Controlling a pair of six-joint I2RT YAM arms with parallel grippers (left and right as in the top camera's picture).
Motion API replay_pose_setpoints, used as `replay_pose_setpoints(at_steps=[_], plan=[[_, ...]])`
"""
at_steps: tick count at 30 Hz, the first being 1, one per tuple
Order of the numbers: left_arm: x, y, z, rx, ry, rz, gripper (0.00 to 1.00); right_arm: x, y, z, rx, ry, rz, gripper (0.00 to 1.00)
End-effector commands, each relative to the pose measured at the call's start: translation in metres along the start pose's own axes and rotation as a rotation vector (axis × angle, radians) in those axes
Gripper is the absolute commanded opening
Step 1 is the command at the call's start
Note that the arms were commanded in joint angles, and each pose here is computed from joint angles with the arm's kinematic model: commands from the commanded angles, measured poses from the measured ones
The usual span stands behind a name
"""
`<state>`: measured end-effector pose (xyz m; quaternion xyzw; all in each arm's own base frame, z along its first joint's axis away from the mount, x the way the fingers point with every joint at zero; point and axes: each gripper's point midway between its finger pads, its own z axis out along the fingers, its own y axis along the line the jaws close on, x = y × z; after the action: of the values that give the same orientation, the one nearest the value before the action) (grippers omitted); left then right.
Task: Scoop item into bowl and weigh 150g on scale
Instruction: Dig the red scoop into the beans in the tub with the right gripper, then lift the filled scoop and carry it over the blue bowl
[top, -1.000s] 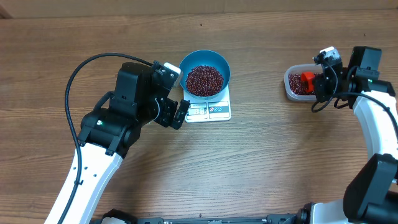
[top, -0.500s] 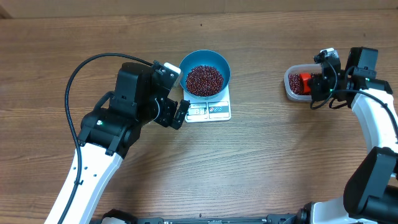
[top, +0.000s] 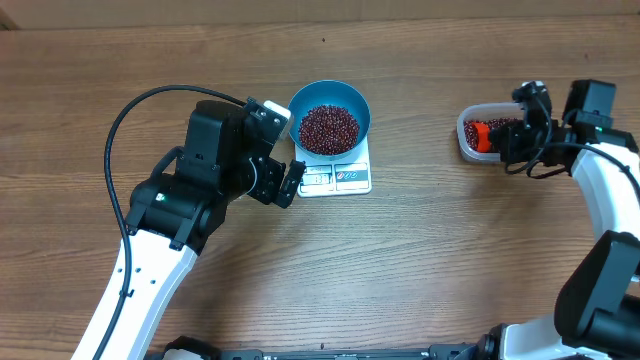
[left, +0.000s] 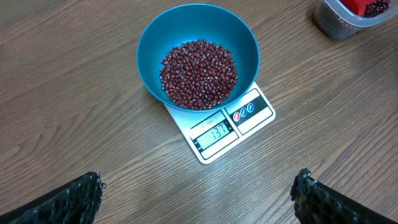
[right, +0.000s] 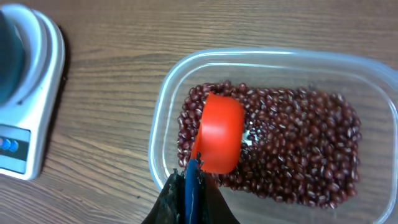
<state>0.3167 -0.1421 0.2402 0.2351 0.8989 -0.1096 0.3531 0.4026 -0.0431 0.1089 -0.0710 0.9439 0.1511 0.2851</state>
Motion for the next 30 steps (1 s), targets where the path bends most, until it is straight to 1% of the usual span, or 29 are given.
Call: replay_pose_setpoints(at_steps=[1, 10, 19, 22, 30], plan=[[-0.003, -0.004, -0.004, 0.015, -0.015, -0.003, 1.0, -0.006, -0.003, -0.008, -0.08, -0.055, 0.124, 0.04], [-0.003, -0.004, -0.004, 0.015, -0.015, -0.003, 1.0, -0.001, -0.04, -0.033, -0.088, -0.126, 0.323, 0.04], [-0.003, -0.004, -0.004, 0.015, -0.015, -0.003, 1.0, -0.012, -0.038, -0.063, -0.279, -0.259, 0.378, 0.04], [-0.002, -0.004, -0.004, 0.015, -0.015, -0.003, 1.0, -0.013, -0.04, -0.068, -0.302, -0.281, 0.388, 0.04], [-0.003, -0.004, -0.004, 0.015, -0.015, -0.003, 1.0, -0.012, -0.038, -0.07, -0.321, -0.279, 0.401, 0.04]])
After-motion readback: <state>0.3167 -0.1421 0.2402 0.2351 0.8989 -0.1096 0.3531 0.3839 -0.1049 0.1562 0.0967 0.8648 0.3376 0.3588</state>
